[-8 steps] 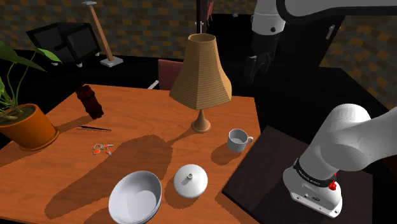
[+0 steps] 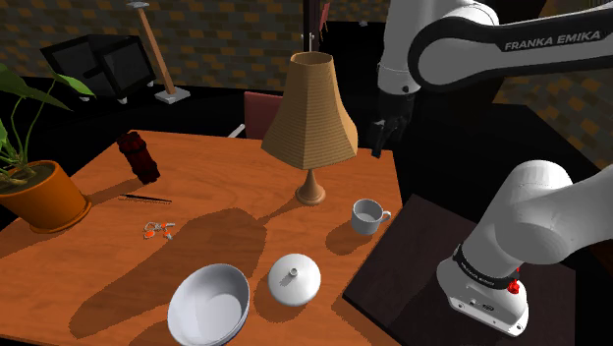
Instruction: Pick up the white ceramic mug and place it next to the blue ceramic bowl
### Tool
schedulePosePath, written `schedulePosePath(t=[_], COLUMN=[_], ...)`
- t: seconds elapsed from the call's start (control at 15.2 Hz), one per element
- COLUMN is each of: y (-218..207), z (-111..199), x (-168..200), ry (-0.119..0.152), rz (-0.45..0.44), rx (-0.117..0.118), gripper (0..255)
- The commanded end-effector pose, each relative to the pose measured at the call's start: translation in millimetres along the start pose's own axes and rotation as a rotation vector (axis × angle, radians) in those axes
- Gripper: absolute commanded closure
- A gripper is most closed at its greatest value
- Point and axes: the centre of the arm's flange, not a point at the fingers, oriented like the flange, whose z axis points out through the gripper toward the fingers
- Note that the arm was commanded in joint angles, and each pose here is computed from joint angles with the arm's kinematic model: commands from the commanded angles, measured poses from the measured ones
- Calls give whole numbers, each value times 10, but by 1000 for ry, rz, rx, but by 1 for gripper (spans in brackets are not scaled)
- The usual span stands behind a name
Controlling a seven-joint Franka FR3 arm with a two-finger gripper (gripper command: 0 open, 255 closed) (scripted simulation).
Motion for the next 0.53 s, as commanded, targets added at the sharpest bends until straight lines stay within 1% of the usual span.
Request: schedulePosePath(t=[0.0,0.46], y=[-47,-195], z=[270,1178], x=[33,114], ry=[3,2], rz=[1,4], rx=[2,7], gripper=[0,0])
